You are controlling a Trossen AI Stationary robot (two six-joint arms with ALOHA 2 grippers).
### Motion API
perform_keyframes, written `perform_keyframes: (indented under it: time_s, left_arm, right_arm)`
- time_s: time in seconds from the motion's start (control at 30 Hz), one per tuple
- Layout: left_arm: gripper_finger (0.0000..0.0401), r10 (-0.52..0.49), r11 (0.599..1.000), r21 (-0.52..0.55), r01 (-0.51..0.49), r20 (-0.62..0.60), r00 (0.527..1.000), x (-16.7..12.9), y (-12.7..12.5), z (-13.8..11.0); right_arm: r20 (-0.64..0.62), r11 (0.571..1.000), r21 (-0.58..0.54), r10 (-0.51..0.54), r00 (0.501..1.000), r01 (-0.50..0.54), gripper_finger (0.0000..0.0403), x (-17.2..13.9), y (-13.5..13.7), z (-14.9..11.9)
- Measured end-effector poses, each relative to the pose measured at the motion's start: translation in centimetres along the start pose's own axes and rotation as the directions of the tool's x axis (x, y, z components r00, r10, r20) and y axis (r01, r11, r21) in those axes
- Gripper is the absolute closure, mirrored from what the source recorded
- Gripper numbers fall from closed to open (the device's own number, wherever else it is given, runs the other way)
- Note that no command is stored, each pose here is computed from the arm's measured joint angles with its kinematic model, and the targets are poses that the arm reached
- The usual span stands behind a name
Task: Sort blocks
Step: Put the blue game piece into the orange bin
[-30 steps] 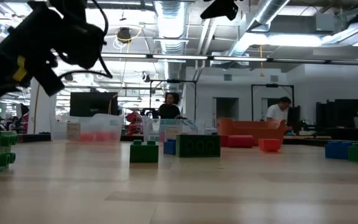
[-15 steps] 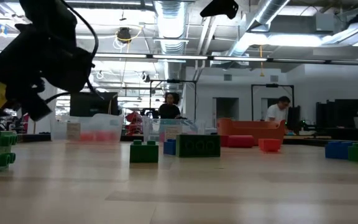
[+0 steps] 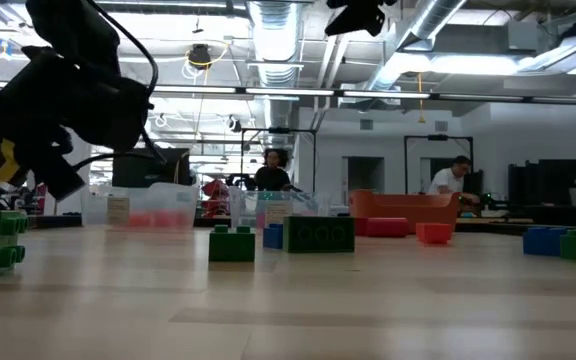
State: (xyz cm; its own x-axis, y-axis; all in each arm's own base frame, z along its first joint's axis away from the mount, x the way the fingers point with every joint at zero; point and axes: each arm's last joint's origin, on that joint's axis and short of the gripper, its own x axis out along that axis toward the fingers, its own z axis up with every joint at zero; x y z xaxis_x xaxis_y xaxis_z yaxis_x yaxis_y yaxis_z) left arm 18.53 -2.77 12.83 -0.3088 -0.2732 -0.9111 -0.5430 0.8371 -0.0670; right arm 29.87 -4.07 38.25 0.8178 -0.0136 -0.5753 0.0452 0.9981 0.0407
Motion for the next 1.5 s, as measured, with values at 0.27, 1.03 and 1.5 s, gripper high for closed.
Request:
perform_keyframes:
  time_s: [0.27, 1.03, 1.5]
  left_arm:
    - [0.0270, -0.040, 0.998, -0.029, 0.049, 0.253, 0.967, -4.0, 0.5, 1.0]
    - [0.0270, -0.191, 0.831, 0.248, 0.497, 0.968, -0.164, -26.4, 2.3, 6.0]
    - [0.0270, -0.154, 0.869, 0.270, 0.415, 0.944, -0.291, -33.3, -0.7, 9.5]
  right_arm:
    - [0.000, 0.999, 0.028, -0.044, 0.999, 0.044, 0.0127, -2.8, -1.2, -0.3]
    - [0.207, 0.941, 0.023, -0.334, 0.919, 0.337, 0.0127, -2.8, -0.5, -1.4]
    - [0.176, 0.872, 0.053, -0.488, 0.855, 0.487, 0.0127, -3.0, -1.3, -1.6]
